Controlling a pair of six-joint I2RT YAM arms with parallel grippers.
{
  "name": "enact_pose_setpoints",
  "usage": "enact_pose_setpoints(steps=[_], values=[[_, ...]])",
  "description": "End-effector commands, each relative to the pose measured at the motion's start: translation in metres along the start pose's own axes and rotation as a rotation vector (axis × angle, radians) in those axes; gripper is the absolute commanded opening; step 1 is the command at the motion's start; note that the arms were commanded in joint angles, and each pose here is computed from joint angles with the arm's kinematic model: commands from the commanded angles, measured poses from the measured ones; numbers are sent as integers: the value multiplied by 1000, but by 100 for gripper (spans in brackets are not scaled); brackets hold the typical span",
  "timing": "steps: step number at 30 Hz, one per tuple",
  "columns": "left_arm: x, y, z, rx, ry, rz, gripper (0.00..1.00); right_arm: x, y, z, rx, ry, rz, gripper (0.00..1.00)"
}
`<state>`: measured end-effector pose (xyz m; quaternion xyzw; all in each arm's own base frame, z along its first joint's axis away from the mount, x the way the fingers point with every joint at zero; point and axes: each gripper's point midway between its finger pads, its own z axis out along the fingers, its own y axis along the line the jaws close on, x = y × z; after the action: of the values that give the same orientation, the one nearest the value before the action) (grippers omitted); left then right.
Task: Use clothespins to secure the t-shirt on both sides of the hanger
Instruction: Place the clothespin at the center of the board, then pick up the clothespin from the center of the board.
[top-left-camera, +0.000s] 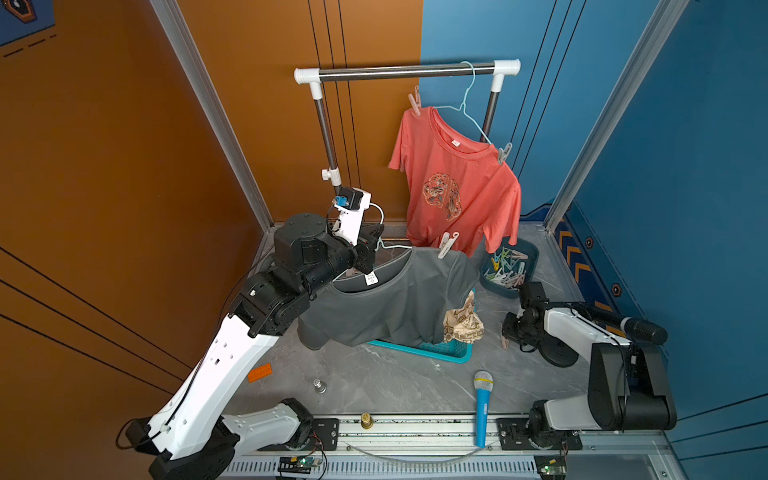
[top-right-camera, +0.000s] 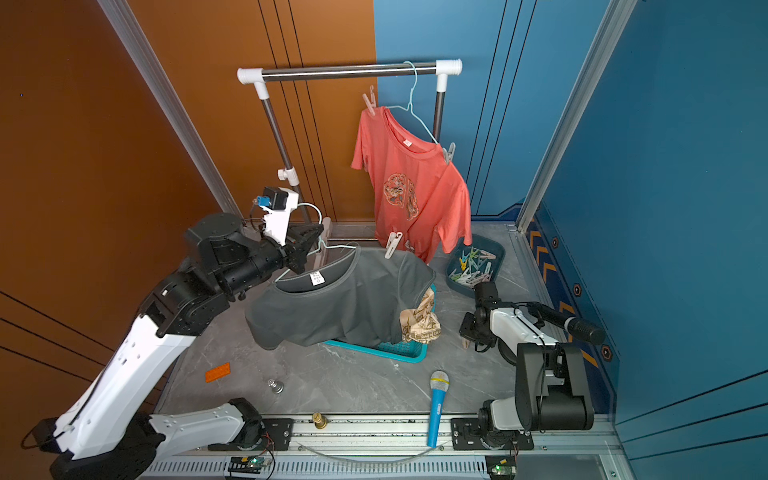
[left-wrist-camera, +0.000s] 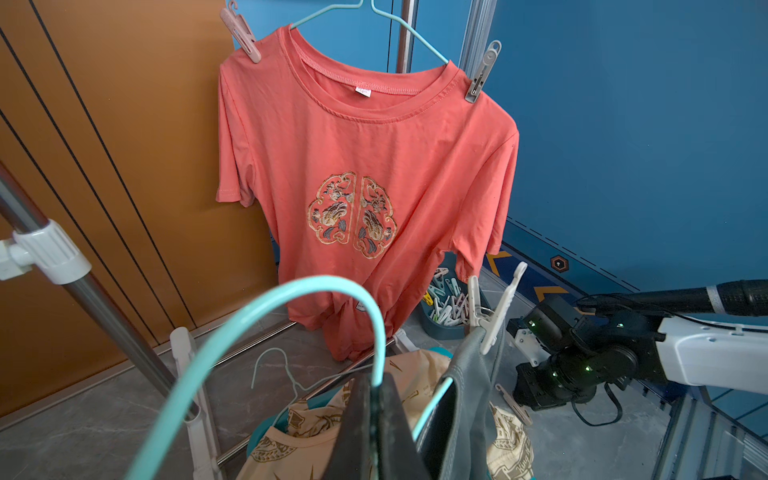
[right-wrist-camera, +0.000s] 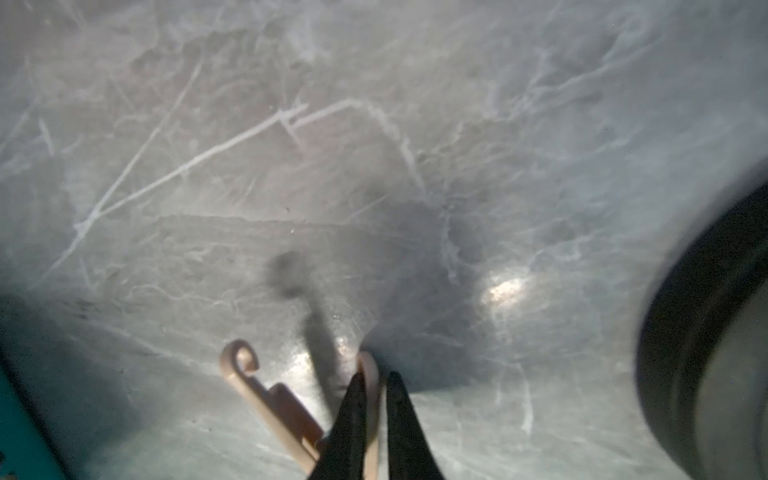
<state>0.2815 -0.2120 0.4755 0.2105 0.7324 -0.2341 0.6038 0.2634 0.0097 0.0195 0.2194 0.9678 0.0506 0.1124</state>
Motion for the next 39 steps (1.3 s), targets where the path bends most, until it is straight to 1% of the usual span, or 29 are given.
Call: enact_pose_setpoints(steps=[1, 3, 6, 12, 17, 19, 29, 33, 39], values=[[-14, -1, -4, 9, -57, -16, 6, 1, 1, 3, -9, -3, 34, 26], [-14, -1, -2, 10, -52, -14, 6, 1, 0, 1, -12, -7, 44, 36], [-14, -1, 0, 10, -46, -11, 6, 1, 0, -7, -16, -21, 48, 44], [-12, -1, 4, 9, -42, -8, 6, 2, 3, -24, -39, -49, 52, 54], [-12, -1, 7, 9, -39, -8, 6, 9, 13, -24, -46, -24, 26, 62], [-11, -1, 8, 12, -37, -8, 6, 12, 13, -19, -35, -10, 17, 61], [-12, 0, 7, 4, -33, -8, 6, 2, 14, 4, -39, 27, 37, 45], [-12, 1, 5, -4, -31, -8, 6, -1, 16, 6, -51, 33, 45, 39], [-12, 2, 7, -9, -30, -9, 6, 0, 15, 3, -63, 29, 56, 35]])
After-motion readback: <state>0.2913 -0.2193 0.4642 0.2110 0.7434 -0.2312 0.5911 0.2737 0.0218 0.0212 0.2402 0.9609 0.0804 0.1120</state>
